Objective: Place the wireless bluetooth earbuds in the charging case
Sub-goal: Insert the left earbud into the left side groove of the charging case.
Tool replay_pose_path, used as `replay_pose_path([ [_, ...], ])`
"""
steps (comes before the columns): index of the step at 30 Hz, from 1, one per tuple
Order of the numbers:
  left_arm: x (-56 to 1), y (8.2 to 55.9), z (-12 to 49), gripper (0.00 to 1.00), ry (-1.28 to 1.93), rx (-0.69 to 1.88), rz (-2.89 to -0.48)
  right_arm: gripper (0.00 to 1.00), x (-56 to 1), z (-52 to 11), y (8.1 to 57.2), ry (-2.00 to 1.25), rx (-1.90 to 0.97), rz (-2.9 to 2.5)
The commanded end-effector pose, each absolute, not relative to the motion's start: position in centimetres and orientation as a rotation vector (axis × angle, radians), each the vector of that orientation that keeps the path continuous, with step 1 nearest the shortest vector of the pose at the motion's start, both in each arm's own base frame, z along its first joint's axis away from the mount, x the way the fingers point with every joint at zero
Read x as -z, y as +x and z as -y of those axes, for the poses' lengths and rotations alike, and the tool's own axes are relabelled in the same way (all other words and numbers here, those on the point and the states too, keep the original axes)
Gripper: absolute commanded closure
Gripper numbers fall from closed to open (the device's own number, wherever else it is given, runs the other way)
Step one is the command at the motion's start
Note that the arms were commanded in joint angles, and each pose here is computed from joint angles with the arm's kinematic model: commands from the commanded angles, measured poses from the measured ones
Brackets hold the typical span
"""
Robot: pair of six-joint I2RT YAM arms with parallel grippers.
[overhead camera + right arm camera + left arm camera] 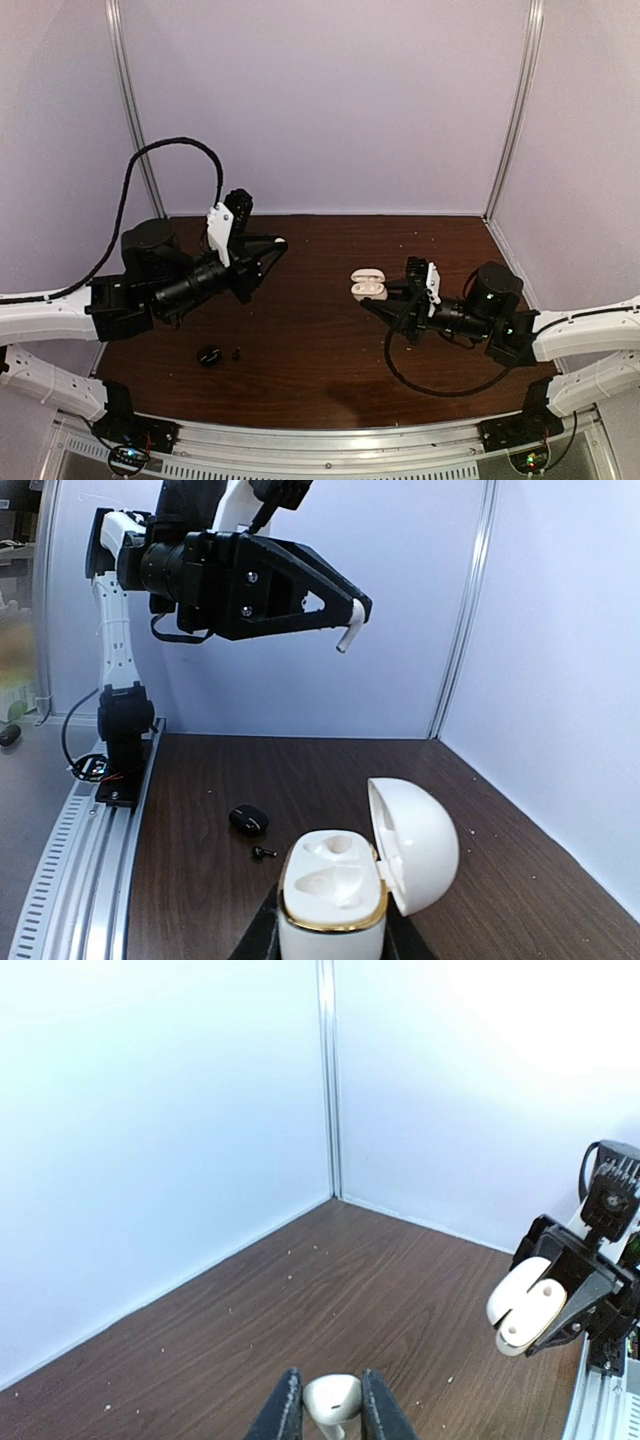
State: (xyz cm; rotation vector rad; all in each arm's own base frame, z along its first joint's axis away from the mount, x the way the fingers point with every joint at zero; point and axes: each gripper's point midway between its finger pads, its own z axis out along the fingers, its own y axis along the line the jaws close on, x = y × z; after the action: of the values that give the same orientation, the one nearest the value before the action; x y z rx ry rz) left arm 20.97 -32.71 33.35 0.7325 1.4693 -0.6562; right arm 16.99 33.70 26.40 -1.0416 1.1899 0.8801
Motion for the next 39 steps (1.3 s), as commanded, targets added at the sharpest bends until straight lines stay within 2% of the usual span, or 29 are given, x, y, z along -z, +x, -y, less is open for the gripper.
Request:
replay_pose_path([
  [1, -36.8, 19.4, 33.5, 0.8, 0.743, 0.727, -1.266, 1.0, -28.8, -33.1, 18.2, -0.924, -0.791, -1.072],
  [7, -37.7, 18.0, 34.7, 0.8, 0.769, 0.795, -1.162, 1.0, -29.3, -33.8, 18.6, -0.909, -0.803, -1.039],
  [17, -38.2, 15.8, 37.4, 0.8, 0.875, 0.875, -1.037, 1.0, -30.7, -35.8, 18.0, -0.842, -1.072, -1.074],
  [39, -36.2, 15.0, 40.3, 0.81, 0.973, 0.912, -1.032, 1.0, -30.9, -37.7, 15.9, -0.924, -1.131, -1.046],
])
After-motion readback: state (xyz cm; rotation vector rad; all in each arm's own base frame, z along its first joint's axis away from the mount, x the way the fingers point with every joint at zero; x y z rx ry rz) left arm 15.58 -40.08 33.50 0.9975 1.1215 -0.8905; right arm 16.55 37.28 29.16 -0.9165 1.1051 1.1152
